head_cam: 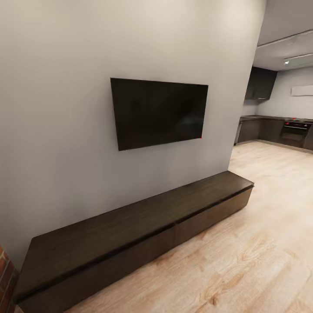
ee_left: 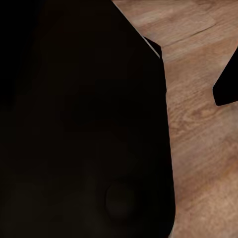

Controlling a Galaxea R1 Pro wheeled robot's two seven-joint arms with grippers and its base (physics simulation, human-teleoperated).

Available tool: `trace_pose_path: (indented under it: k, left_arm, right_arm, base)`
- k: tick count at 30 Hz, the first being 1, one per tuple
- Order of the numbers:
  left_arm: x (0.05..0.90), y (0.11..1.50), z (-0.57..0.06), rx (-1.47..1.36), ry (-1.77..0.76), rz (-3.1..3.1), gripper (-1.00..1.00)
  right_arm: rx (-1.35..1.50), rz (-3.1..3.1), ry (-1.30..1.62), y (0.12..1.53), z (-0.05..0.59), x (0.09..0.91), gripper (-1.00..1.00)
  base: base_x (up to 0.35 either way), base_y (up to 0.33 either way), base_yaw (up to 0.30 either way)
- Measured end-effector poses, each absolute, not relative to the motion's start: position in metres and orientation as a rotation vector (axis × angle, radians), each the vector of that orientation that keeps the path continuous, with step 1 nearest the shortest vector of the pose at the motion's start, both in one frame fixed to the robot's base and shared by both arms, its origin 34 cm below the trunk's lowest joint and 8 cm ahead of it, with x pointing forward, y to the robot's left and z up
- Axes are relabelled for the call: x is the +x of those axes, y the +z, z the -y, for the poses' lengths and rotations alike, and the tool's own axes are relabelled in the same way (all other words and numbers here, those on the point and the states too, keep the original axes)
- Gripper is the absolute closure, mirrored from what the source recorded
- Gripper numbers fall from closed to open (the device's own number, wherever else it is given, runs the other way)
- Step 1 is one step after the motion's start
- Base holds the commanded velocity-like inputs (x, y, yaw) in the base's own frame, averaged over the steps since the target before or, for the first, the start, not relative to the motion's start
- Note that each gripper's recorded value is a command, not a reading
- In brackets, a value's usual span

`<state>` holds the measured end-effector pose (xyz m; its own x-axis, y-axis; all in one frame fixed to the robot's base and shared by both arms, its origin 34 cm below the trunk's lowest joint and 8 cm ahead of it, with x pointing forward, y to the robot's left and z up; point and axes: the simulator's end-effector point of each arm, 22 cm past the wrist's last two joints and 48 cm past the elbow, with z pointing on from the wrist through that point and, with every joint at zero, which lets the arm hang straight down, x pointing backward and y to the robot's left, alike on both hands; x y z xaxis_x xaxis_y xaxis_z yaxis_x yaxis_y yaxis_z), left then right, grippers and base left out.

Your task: Turn on the radio receiver that's on the table in the living room.

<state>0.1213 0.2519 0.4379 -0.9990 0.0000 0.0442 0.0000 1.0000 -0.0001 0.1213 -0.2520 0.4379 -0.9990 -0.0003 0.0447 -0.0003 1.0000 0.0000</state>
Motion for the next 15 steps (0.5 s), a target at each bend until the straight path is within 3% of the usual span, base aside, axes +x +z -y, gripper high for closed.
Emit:
trace_pose_path:
  k: [15]
  left_arm:
    - [0.078, 0.444, -0.19, 0.007, 0.121, 3.045, -1.0]
  right_arm:
    - [-0.001, 3.135, -0.098, 0.439, 0.202, 0.147, -1.0]
  base:
    - [0.0, 0.0, 0.0]
